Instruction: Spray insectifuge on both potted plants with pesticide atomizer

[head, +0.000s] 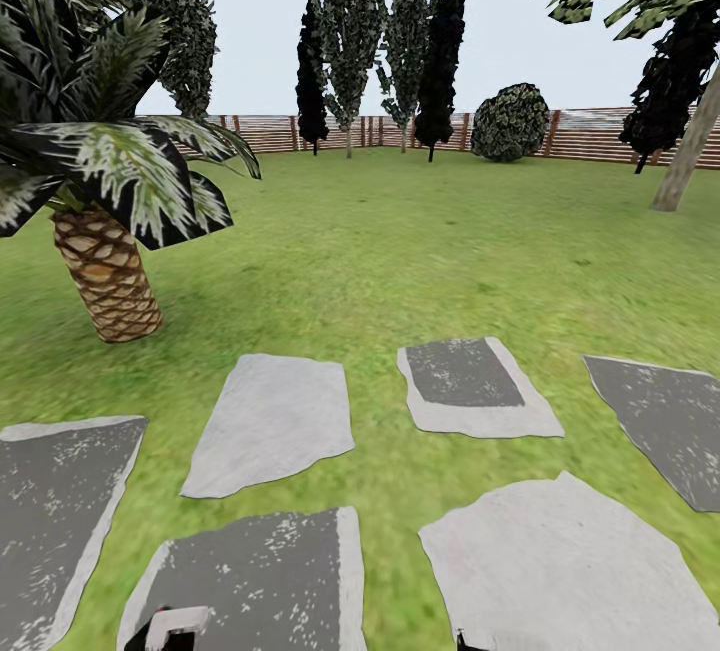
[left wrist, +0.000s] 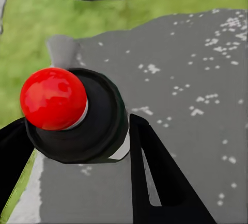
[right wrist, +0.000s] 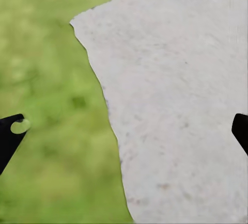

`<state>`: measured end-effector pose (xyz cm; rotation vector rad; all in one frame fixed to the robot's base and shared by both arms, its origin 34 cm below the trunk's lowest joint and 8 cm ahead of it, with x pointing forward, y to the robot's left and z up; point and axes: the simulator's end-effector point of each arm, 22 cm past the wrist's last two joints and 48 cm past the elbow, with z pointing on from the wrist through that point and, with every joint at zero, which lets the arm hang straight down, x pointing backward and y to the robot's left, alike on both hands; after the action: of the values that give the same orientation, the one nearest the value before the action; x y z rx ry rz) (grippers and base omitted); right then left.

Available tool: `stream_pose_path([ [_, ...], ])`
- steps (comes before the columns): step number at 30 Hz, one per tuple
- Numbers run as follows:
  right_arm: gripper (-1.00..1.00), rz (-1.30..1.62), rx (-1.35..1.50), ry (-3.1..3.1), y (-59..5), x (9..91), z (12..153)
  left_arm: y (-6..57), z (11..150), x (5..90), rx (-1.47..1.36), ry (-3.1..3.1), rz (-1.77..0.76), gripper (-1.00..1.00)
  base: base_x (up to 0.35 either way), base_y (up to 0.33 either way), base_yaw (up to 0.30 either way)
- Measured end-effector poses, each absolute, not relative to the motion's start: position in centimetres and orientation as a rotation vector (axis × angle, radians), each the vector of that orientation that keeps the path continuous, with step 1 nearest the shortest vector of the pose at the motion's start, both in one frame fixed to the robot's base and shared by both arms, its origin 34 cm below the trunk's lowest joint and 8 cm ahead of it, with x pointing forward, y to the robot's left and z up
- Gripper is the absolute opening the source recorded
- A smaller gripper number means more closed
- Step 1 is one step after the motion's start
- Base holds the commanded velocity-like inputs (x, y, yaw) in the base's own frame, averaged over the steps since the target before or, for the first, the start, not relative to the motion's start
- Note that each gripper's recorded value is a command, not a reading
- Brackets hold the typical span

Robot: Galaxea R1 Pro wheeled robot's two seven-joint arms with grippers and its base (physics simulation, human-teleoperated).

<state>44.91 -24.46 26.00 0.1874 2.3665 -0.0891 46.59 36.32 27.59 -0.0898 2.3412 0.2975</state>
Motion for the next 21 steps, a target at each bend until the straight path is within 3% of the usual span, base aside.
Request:
stream_pose_path([
  [21, 1.00, -0.113, 0.181, 2.354, -26.0, 45.2, 26.2, 35.6, 26.8, 45.0, -0.098, 2.360, 0.288, -1.00, 0.018, 0.000, 0.000],
])
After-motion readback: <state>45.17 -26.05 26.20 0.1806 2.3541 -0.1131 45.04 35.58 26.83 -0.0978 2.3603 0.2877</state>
